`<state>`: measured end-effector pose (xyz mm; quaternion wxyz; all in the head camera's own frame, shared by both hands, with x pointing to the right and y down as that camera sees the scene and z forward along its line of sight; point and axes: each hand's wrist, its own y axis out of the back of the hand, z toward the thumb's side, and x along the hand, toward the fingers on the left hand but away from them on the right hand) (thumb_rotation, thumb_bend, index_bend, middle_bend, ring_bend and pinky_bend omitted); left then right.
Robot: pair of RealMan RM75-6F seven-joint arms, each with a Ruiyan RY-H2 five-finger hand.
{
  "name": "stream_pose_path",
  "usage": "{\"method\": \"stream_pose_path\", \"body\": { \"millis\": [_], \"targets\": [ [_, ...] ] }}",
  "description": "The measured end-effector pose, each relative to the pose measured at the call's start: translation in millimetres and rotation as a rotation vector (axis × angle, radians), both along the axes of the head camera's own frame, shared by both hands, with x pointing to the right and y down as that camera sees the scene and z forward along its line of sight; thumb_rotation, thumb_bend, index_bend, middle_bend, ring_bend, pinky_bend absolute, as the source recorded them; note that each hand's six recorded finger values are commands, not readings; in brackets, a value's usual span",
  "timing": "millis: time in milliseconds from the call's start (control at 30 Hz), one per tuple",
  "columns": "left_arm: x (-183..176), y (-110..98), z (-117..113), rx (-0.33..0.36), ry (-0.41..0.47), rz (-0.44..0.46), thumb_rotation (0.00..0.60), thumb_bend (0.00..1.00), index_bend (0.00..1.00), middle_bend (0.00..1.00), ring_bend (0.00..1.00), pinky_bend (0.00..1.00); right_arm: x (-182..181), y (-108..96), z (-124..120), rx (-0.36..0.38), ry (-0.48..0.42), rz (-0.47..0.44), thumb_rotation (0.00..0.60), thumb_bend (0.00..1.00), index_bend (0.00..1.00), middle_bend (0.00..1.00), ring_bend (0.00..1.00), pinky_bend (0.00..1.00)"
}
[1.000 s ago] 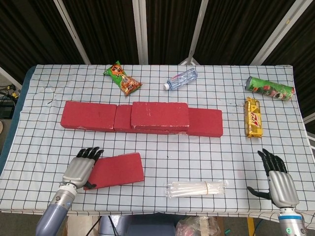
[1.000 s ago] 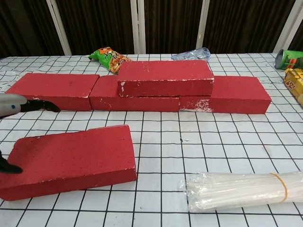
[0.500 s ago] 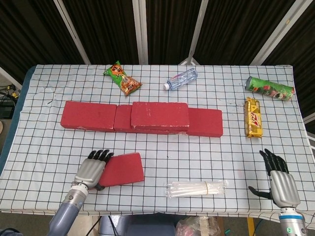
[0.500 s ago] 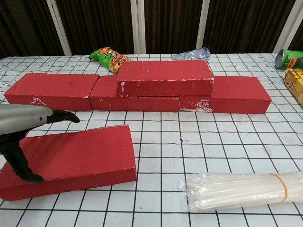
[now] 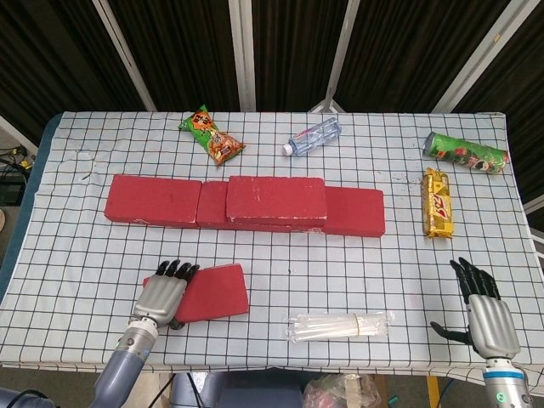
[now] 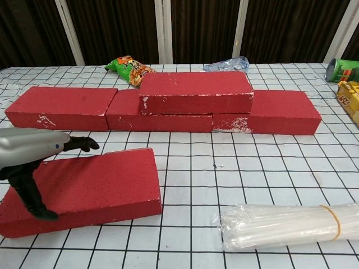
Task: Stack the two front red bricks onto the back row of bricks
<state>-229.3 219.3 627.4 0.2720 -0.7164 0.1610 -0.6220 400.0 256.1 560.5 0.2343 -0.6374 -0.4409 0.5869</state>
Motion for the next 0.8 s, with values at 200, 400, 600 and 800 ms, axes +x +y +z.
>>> {"method": "stream_pose_path", "body": {
  "millis": [200, 400, 600, 800],
  "targets": [
    [-1.2, 0.5, 5.6, -0.006, -0.009, -0.008, 0.600, 0.00, 0.00, 0.14, 0.00, 0.00, -0.1, 0.5, 1.7, -0.010, 0.000, 0.002, 0.600, 0.13, 0.00, 0.00, 0.00, 0.00],
    [-3.3, -1.5, 8.2, 0.007, -0.026, -0.009, 0.600, 0.00, 0.00, 0.20, 0.00, 0.00, 1.1, 0.7, 2.3, -0.017, -0.001, 0.009, 0.600, 0.13, 0.00, 0.00, 0.00, 0.00],
    [-7.9, -4.8, 11.6, 0.027, -0.057, -0.008, 0.600, 0.00, 0.15, 0.22, 0.00, 0.00, 0.8, 0.7, 3.8, -0.026, -0.008, 0.009, 0.600, 0.13, 0.00, 0.00, 0.00, 0.00],
    [-11.4, -9.3, 15.6, 0.034, -0.087, -0.012, 0.600, 0.00, 0.22, 0.23, 0.00, 0.00, 2.2, 0.8, 4.2, -0.028, -0.005, 0.015, 0.600, 0.13, 0.00, 0.00, 0.00, 0.00]
  ]
}}
